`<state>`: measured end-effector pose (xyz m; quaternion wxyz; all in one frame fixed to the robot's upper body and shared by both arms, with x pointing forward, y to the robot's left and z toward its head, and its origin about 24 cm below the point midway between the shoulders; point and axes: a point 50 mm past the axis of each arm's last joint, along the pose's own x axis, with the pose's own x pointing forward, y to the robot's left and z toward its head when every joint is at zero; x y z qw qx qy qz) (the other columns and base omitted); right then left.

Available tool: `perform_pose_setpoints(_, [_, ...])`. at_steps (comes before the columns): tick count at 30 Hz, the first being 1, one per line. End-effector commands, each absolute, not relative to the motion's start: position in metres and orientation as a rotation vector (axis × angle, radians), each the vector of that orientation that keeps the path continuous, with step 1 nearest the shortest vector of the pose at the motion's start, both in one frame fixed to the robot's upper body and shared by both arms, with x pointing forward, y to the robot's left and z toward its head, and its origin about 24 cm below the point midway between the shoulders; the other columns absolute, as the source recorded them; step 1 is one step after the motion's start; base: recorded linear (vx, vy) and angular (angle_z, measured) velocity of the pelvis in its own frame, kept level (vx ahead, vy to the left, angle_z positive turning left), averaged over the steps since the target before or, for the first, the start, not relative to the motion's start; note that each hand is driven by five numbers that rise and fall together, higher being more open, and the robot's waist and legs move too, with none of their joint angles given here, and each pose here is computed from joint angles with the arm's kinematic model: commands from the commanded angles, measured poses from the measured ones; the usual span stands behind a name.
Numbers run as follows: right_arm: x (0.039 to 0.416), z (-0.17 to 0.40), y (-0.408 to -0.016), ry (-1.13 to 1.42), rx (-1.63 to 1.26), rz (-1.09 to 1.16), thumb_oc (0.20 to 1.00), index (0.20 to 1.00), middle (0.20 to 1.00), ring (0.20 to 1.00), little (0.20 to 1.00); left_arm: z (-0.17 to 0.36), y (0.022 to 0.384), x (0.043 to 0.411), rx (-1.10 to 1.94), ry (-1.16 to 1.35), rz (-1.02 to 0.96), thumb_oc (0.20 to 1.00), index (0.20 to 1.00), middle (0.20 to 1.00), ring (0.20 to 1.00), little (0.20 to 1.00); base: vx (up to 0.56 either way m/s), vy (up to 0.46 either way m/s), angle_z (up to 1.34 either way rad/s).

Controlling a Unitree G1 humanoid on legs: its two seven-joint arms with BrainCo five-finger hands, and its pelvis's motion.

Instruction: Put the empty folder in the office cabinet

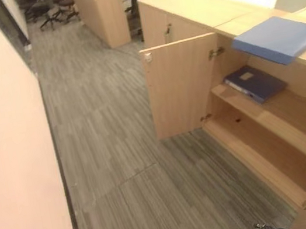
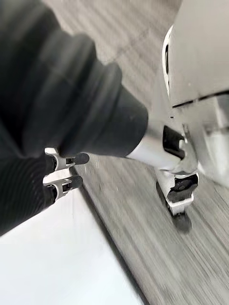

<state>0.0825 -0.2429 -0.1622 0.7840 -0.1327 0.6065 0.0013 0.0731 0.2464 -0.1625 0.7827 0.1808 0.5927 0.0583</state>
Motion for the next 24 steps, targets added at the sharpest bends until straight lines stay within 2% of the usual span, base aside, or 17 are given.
perform_pose_setpoints(1, [0.1,-0.155,-0.258,1.269,-0.309,-0.05,1.0,1.0,1.0,1.0,1.0,-0.156,0.219,0.121,0.409,1.108,0.013,1.0,1.0,1.0,1.0,1.0,0.07,0.103,-0.78])
perform_pose_setpoints(4, [0.104,-0.153,-0.26,1.262,-0.339,-0.039,1.0,1.0,1.0,1.0,1.0,-0.154,0.217,0.129,0.448,1.084,-0.025,1.0,1.0,1.0,1.0,1.0,0.24,0.166,-0.67])
perform_pose_setpoints(11, [0.07,-0.157,-0.272,1.368,-0.311,-0.08,1.0,1.0,1.0,1.0,1.0,-0.164,0.212,0.104,0.458,1.192,-0.112,1.0,1.0,1.0,1.0,1.0,0.31,0.24,-1.01])
perform_pose_setpoints(14, [0.065,-0.157,-0.273,1.393,-0.308,-0.079,1.0,1.0,1.0,1.0,1.0,-0.162,0.214,0.107,0.477,1.184,-0.144,1.0,1.0,1.0,1.0,1.0,0.19,0.309,-0.68])
perform_pose_setpoints(19, [0.089,-0.154,-0.267,1.324,-0.363,-0.011,1.0,1.0,1.0,1.0,1.0,-0.16,0.227,0.107,0.435,1.187,-0.051,1.0,1.0,1.0,1.0,1.0,0.14,0.401,-1.11])
perform_pose_setpoints(21, [0.105,-0.151,-0.267,1.26,-0.341,-0.041,1.0,1.0,1.0,1.0,1.0,-0.16,0.233,0.102,0.388,1.21,0.01,1.0,1.0,1.0,1.0,1.0,0.07,0.193,-0.9])
perform_pose_setpoints(24, [0.107,-0.151,-0.265,1.24,-0.313,-0.06,1.0,1.0,1.0,1.0,1.0,-0.163,0.238,0.084,0.415,1.268,0.007,1.0,1.0,1.0,1.0,1.0,0.13,0.157,-0.54])
